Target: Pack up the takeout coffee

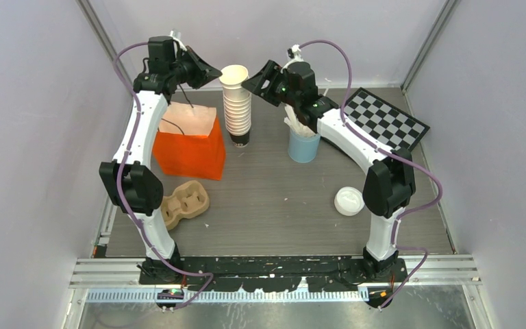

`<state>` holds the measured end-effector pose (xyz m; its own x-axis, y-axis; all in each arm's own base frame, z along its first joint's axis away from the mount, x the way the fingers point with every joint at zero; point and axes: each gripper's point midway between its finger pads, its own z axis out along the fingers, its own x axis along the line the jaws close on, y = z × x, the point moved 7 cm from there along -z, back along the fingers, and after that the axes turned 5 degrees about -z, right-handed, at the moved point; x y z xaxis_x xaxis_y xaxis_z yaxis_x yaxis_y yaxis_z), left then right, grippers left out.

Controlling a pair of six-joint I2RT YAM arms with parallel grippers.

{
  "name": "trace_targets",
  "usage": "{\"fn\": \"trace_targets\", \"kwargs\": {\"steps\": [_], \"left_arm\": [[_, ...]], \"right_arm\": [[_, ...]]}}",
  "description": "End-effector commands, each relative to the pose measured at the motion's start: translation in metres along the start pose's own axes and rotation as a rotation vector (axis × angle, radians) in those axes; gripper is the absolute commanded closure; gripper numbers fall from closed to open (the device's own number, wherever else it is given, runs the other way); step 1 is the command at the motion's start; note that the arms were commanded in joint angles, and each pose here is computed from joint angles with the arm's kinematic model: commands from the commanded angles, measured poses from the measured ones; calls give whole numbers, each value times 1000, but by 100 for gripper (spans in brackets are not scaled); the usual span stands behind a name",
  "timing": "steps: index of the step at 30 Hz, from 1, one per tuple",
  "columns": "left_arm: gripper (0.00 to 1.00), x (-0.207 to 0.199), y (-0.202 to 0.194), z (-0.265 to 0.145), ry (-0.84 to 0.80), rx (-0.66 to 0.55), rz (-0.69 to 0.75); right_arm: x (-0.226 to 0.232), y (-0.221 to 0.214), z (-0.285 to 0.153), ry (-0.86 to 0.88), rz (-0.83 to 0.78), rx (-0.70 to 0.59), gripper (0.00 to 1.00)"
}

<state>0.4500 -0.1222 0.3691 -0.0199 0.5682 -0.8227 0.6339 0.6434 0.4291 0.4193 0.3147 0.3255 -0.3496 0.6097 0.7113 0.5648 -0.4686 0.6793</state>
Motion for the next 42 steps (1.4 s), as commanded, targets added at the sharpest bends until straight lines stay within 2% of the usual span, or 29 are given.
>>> {"fn": "trace_targets", "kwargs": {"steps": [1,10,20,42], "left_arm": [[100,-28,2,-18,-120,-4,29],[100,-29,3,-16,-128,-3,8],[100,-33,3,-21,-140,-8,8],[100,-77,23,-56,-249,-129,141]], "right_arm": [[0,3,6,-18,16,-24,29],[-16,-12,6,-88,1,18,31],[-14,-12,2,-90,-15,25,31],[4,6,-11,-78,-79,14,31]]}}
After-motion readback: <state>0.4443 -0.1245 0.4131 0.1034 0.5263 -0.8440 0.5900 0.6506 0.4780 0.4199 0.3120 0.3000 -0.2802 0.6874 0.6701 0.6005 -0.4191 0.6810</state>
